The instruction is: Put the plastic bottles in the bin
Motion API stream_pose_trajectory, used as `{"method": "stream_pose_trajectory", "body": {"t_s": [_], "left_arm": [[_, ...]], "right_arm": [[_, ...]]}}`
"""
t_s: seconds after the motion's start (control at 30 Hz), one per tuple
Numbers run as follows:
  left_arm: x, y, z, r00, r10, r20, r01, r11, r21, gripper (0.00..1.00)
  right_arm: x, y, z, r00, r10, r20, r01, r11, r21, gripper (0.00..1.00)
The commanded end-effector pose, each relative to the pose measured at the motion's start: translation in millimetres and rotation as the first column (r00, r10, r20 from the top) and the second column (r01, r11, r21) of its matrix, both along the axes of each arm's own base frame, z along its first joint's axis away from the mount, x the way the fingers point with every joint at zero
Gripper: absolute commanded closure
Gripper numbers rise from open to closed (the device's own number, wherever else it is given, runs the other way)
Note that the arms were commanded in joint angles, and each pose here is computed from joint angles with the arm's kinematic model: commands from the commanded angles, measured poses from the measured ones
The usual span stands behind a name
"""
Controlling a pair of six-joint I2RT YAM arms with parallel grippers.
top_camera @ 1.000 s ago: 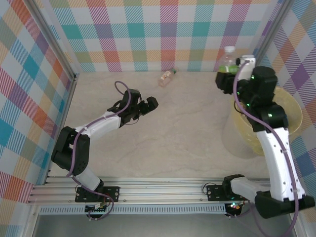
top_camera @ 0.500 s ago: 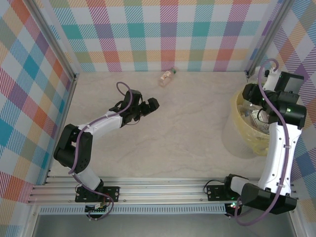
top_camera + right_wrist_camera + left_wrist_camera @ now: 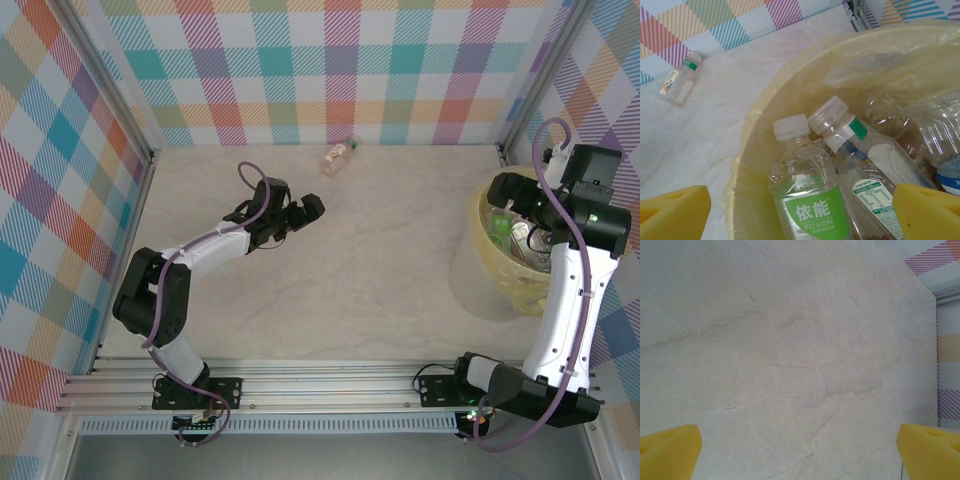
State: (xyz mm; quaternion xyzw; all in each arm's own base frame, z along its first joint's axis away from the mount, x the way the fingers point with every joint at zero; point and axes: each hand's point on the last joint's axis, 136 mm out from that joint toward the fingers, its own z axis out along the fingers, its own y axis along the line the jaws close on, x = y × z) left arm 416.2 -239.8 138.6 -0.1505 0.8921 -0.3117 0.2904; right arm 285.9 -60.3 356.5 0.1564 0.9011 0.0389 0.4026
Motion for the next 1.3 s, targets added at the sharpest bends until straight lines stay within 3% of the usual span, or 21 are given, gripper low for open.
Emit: {"method": "stream_pose_trajectory", "body": {"t_s": [0.0,0.17,0.23,0.47,0.63,0.77,1.03,1.27], "left_arm": [[3,-5,2,1.0,-0.003,-0.006,0.003,1.0,-0.01,0.0],[5,-7,-1,1.0,-0.013,-0.007,0.013,1.0,-0.008,0.0],[8,-10,2,0.999,-0.033,0.003,0.033,0.999,-0.006,0.0],[31,-23,12,0.992,-0.099,0.076,0.096,0.994,0.05,0.0],[57,-33,17,0.979,-0.156,0.128,0.141,0.983,0.121,0.0],[73,-37,18,0.969,-0.187,0.161,0.156,0.969,0.189,0.0],[115,-38,12,0.954,-0.236,0.184,0.171,0.935,0.312,0.0],[160,-37,-16,0.945,-0.277,0.175,0.179,0.884,0.432,0.0]], "right_arm": [[1,-4,-5,0.999,-0.04,-0.015,0.041,0.999,0.027,0.09],[15,8,-19,1.0,-0.01,-0.013,0.011,0.992,0.125,0.11],[21,20,-14,0.998,0.037,0.045,-0.044,0.985,0.169,0.01],[24,33,16,0.971,0.063,0.232,-0.109,0.975,0.193,0.0],[19,83,45,0.871,0.249,0.423,-0.368,0.902,0.227,0.0],[13,118,54,0.787,0.366,0.496,-0.517,0.83,0.208,0.0],[14,183,48,0.652,0.553,0.518,-0.704,0.696,0.141,0.0],[34,215,35,0.629,0.561,0.538,-0.735,0.654,0.178,0.0]]}}
